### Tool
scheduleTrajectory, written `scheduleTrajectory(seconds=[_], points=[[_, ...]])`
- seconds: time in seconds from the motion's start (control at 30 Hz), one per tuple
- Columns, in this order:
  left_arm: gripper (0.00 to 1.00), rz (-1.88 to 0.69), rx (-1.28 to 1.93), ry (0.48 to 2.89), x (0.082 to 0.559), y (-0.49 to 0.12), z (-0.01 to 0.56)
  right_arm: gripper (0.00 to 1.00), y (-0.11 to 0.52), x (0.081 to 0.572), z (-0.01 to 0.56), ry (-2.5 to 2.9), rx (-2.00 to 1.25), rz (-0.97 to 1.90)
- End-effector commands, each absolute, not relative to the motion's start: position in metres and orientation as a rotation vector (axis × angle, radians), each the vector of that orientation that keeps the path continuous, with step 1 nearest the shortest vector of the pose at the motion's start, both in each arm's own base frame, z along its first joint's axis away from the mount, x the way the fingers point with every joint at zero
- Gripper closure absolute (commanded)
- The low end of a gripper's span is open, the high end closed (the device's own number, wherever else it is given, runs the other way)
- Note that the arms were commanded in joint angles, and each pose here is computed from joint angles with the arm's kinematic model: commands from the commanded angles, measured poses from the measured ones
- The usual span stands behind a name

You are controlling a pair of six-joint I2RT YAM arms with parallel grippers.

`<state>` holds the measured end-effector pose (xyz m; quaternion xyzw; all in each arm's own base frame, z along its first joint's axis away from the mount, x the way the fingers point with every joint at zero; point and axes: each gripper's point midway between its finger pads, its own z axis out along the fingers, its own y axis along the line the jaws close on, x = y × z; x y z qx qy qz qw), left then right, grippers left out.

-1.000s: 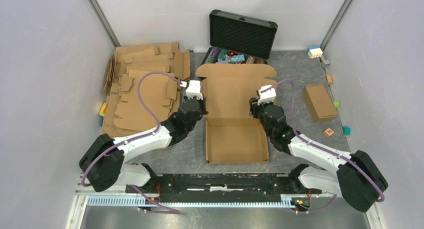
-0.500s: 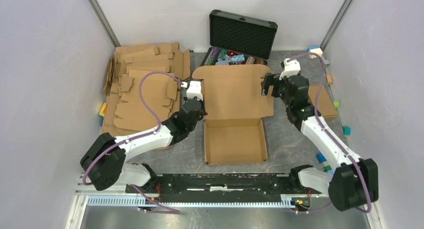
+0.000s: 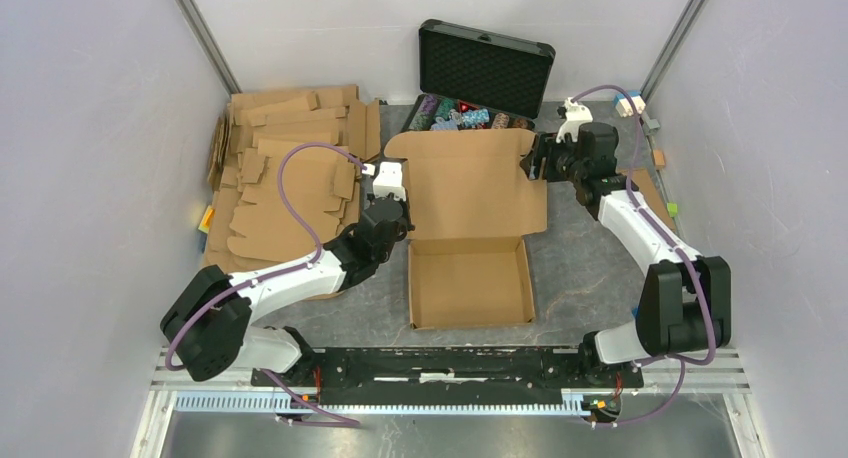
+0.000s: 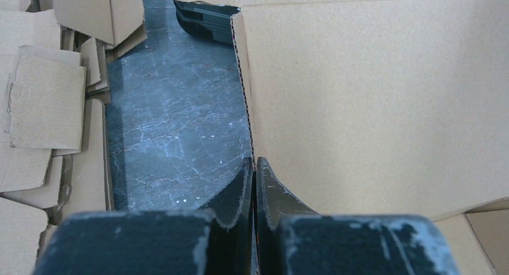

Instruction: Fold the paper box

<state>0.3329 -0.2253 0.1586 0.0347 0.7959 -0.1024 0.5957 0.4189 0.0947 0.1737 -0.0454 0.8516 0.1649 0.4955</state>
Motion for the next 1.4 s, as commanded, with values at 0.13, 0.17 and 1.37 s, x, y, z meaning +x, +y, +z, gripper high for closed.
scheduleTrajectory(seconds=[0.13, 0.17, 1.37], points=[[0.95, -0.294, 0.055, 1.805, 0.338, -0.236, 0.178, 0.57, 0.116, 0.418, 0.204, 1.997, -0.235, 0.535], [0.95, -0.296, 0.055, 1.805, 0.338, -0.236, 0.178, 0.63, 0.117, 0.417, 0.206, 1.996, -0.241, 0.537], [0.56, -0.452, 0.143, 2.228, 0.348, -0.207, 0.214, 1.00, 0.128, 0.411, 0.234, 1.827, -0.362, 0.572]])
